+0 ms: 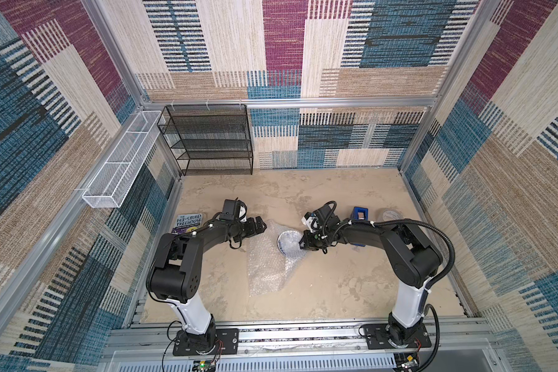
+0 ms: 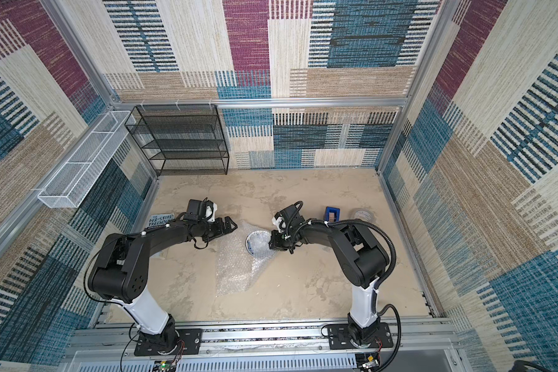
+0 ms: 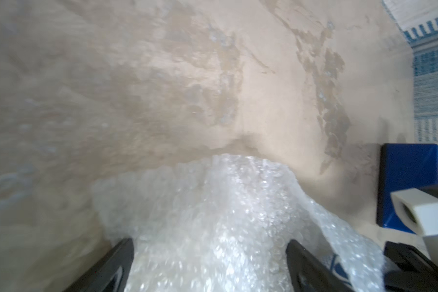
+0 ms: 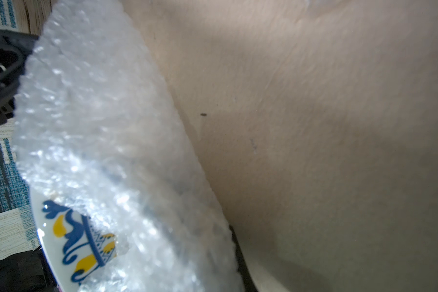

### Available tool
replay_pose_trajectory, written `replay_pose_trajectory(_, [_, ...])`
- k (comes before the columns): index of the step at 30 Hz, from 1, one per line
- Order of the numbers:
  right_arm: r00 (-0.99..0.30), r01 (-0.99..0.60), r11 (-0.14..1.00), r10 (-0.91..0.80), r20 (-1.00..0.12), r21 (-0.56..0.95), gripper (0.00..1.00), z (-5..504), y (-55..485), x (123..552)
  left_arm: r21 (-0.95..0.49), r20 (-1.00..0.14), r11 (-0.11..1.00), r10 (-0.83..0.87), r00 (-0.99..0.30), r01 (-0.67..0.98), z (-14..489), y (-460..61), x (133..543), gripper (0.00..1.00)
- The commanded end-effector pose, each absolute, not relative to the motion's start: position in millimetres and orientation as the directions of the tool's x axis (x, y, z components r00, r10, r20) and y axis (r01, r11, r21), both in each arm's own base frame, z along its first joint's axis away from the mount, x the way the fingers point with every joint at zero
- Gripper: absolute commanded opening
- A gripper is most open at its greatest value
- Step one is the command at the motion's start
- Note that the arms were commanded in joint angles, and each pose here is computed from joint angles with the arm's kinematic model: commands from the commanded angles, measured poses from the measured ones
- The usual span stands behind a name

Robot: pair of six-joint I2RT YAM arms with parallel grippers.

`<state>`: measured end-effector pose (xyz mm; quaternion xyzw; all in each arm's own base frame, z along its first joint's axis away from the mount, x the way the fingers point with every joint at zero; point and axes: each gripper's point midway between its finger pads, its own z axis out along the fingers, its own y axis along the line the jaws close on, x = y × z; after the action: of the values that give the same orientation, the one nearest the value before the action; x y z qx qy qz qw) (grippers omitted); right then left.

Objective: Wrap bowls in bubble wrap
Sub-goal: Wrap the bowl in bubble wrap.

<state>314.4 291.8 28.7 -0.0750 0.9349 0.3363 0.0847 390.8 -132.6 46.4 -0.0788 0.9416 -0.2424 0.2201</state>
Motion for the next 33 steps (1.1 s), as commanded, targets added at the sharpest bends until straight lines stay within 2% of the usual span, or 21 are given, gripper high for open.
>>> replay_pose_trajectory(1, [-0.979, -0.177, 0.796, -0.08, -0.19, 0.579, 0.0, 21, 283, 310, -0.399, -0.308, 0.909, -0.254, -0.917, -0.118, 25, -109, 372, 0.99])
replay_pose_trajectory(6, [-0.978, -0.179, 0.795, -0.08, -0.191, 0.58, 0.0, 21, 283, 310, -0.404, -0.296, 0.909, -0.239, -0.925, -0.105, 20, -111, 372, 0.99])
replay_pose_trajectory(11, [-0.978, -0.181, 0.793, -0.083, -0.191, 0.582, 0.0, 20, 281, 305, -0.321, -0.329, 0.939, -0.233, -0.915, -0.124, 29, -88, 375, 0.99])
replay_pose_trajectory(18, [-0.979, -0.178, 0.785, -0.081, -0.187, 0.594, 0.0, 17, 284, 306, -0.444, -0.303, 0.89, -0.257, -0.918, -0.103, 35, -109, 383, 0.99])
replay_pose_trajectory(22, [-0.979, -0.182, 0.783, -0.091, -0.18, 0.595, 0.0, 15, 285, 306, -0.54, -0.22, 0.836, -0.253, -0.942, -0.098, 22, -130, 383, 0.99])
replay_pose_trajectory(33, [-0.978, -0.188, 0.783, -0.095, -0.184, 0.593, 0.0, 17, 286, 309, -0.582, -0.145, 0.809, -0.202, -0.969, -0.082, 6, -148, 370, 0.78])
